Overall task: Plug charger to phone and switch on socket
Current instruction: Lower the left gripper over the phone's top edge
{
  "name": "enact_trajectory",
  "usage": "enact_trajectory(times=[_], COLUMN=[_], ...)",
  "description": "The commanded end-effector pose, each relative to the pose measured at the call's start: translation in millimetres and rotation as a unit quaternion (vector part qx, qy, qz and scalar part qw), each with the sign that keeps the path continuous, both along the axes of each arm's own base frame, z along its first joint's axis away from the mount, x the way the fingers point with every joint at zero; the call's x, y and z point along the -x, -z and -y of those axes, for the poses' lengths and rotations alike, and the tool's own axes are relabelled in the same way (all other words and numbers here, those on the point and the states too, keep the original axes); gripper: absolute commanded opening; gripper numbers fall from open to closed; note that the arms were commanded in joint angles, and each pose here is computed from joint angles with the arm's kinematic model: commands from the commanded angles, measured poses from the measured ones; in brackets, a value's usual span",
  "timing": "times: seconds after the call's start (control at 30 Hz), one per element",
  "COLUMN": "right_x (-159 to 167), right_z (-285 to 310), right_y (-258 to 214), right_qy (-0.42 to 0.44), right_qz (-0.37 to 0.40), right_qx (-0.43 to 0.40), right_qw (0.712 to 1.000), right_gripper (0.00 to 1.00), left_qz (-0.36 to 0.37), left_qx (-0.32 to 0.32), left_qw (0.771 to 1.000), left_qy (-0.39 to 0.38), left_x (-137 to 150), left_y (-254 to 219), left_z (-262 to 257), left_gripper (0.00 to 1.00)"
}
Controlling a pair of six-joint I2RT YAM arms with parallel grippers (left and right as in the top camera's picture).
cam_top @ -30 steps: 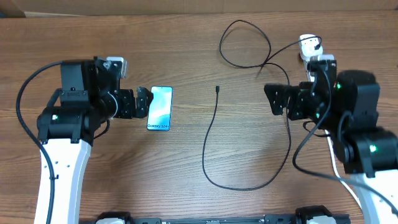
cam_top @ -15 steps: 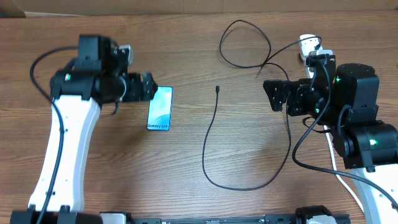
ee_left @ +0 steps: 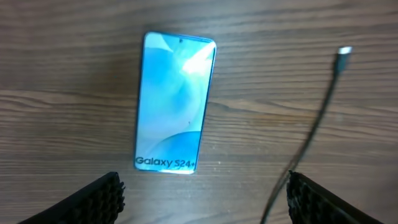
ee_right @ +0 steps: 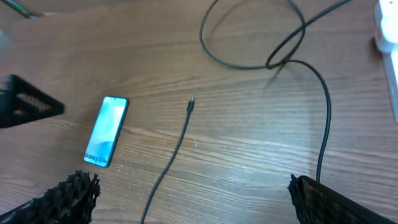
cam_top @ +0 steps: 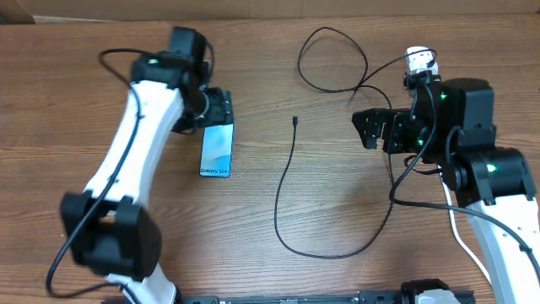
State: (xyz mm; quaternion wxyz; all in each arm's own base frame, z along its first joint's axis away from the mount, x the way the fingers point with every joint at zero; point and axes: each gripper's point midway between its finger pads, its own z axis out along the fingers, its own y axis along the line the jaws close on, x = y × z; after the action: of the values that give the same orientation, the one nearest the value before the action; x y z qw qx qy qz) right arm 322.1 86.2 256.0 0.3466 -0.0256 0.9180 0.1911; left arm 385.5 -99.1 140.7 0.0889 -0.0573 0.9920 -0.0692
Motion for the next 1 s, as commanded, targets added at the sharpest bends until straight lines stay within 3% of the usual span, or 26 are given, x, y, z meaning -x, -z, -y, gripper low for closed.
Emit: enact_trajectory(times=[0.0, 0.4, 0.7, 0.97], right_x=[-3.9, -3.8, -3.7, -2.2], right_z=[-3.0, -2.8, -1.6, -1.5], right_y=[-12.9, -13.0, -11.8, -10.3], right_qy=[-0.005, -0.006, -0.005, -0.005], right_qz=[0.015, 0.016, 0.015, 0.01], right_qx=[-0.003, -0.002, 0.002, 0.003], right_qw=[1.0, 1.0, 1.0, 1.0], right_gripper=[1.0, 1.0, 1.0, 1.0], left_qz=[-0.02, -0.067, -0.063, -0.066], left_qx=[-0.022, -0.08, -0.089, -0.095], left_qw=[0.999, 0.994, 0.989, 0.987], left_qy=[-0.015, 0.02, 0.104, 0.114], left_x=[-5.3, -12.6, -15.0, -10.3], left_y=[22.2, 83.7, 96.4, 110.9], left_z=[5.5, -1.4, -1.0, -3.8], left_gripper=[0.82, 0.99, 0.98, 0.98])
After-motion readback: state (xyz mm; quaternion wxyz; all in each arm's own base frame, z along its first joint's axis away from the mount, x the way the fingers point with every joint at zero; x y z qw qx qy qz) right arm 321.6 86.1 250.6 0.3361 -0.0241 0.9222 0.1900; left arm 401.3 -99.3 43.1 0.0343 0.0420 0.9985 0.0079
